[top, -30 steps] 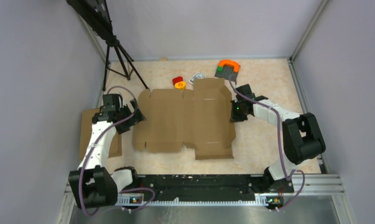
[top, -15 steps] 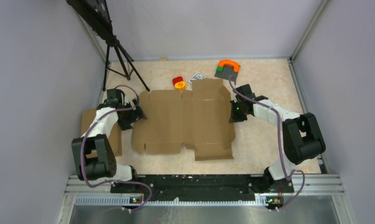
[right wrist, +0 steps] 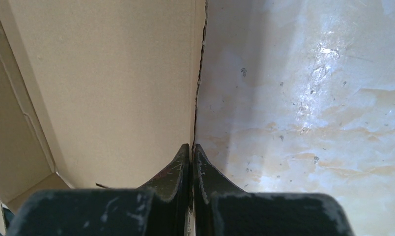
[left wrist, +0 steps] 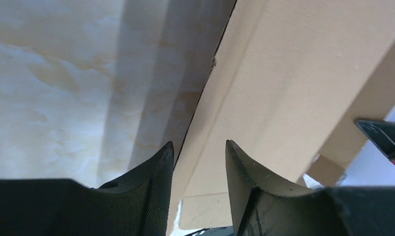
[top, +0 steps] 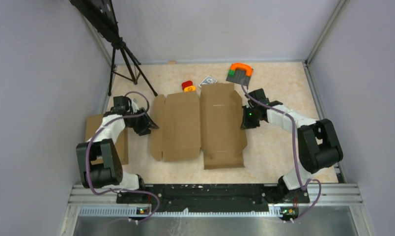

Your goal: Fold the paper box

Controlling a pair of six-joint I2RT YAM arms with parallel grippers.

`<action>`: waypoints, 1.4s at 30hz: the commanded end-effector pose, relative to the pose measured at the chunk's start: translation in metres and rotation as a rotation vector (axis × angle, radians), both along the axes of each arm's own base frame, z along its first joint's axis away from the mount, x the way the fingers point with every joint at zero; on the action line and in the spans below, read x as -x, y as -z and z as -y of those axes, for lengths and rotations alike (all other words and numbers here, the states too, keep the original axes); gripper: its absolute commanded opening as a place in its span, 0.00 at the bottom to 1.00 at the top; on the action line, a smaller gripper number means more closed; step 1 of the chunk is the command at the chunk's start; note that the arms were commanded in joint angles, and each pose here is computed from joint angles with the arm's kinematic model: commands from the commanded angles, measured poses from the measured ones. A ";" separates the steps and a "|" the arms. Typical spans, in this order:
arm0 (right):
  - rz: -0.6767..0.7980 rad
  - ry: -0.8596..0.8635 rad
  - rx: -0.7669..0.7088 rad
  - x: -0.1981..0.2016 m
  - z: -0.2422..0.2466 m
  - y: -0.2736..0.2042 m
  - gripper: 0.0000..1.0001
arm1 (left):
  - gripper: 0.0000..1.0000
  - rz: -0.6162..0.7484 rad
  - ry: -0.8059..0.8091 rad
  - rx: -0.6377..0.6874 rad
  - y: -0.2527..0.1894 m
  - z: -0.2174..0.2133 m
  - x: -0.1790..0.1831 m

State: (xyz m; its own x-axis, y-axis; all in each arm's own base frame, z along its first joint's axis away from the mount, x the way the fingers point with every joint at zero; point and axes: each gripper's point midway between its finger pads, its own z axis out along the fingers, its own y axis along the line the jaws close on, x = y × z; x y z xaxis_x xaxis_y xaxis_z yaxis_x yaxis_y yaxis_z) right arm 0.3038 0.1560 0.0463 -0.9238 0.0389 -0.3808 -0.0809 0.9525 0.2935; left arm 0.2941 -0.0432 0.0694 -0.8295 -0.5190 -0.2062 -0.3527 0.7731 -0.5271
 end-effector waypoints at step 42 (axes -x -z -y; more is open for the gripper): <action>0.028 -0.200 0.049 0.005 -0.029 -0.008 0.27 | 0.70 0.140 0.213 0.132 -0.055 0.033 0.007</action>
State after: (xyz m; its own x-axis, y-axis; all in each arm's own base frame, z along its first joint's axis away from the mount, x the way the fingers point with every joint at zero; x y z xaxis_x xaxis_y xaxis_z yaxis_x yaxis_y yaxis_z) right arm 0.2940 0.1752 0.0444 -0.9211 -0.1217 -0.3697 -0.2155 0.9505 0.2239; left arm 0.2860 -0.0643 0.1054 -0.8858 -0.4053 -0.2259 -0.1920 0.7633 -0.6169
